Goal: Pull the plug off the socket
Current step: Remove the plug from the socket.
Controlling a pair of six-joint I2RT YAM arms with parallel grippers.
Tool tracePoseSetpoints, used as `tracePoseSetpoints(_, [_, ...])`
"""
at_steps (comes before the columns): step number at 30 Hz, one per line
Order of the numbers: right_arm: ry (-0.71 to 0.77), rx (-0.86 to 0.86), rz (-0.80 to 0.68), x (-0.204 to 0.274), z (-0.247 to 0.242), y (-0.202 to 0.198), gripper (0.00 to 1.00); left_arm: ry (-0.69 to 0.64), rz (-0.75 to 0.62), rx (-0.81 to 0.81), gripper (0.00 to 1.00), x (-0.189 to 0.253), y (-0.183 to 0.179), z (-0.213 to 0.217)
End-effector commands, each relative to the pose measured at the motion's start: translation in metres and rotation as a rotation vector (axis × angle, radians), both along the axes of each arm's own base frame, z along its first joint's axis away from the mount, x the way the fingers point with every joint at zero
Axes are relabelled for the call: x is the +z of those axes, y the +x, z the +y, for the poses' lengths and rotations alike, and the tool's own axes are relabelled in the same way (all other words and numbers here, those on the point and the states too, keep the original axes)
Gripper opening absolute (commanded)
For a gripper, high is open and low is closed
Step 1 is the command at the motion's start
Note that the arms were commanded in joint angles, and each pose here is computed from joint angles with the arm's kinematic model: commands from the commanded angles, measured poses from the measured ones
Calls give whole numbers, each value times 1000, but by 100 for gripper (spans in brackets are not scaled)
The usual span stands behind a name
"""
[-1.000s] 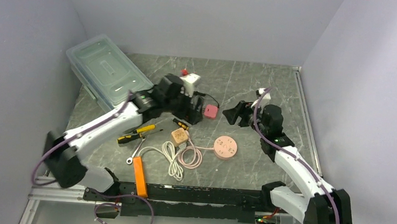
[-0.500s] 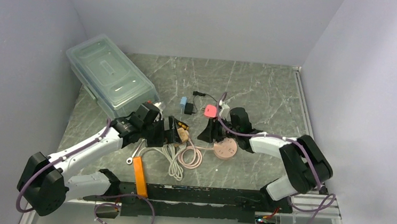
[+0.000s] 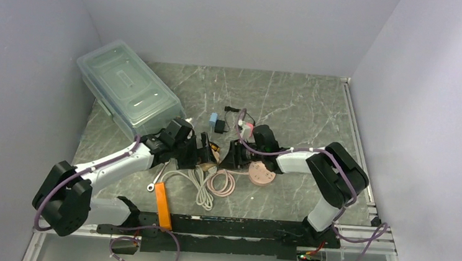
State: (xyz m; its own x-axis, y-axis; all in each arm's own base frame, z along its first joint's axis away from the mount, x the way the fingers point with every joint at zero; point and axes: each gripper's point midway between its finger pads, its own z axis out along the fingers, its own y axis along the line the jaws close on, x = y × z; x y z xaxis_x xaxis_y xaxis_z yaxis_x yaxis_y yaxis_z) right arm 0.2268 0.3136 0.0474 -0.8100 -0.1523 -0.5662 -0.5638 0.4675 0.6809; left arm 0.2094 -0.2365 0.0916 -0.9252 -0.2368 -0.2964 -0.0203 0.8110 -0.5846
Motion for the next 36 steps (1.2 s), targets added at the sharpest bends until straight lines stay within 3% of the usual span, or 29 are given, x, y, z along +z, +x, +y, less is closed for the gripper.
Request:
tracePoseSetpoints(1, [33, 33, -58, 12, 21, 9, 44, -47, -71, 20, 100, 16, 17, -9])
tracePoseSetpoints(9, [24, 40, -51, 9, 26, 7, 27, -56, -72, 4, 100, 8, 20, -13])
tracePoseSetpoints(16, [47, 26, -94, 25, 24, 6, 0, -63, -85, -31, 100, 9, 24, -20])
tracePoseSetpoints(20, [17, -81, -199, 44, 9, 18, 0, -113, -114, -123, 100, 25, 30, -34])
tracePoseSetpoints(29, [-213, -536, -516, 87, -62, 73, 0, -139, -184, -339, 100, 85, 62, -38])
tracePoseSetpoints(36, [-278, -705, -614, 87, -89, 75, 0, -188, -192, -362, 100, 75, 88, -49])
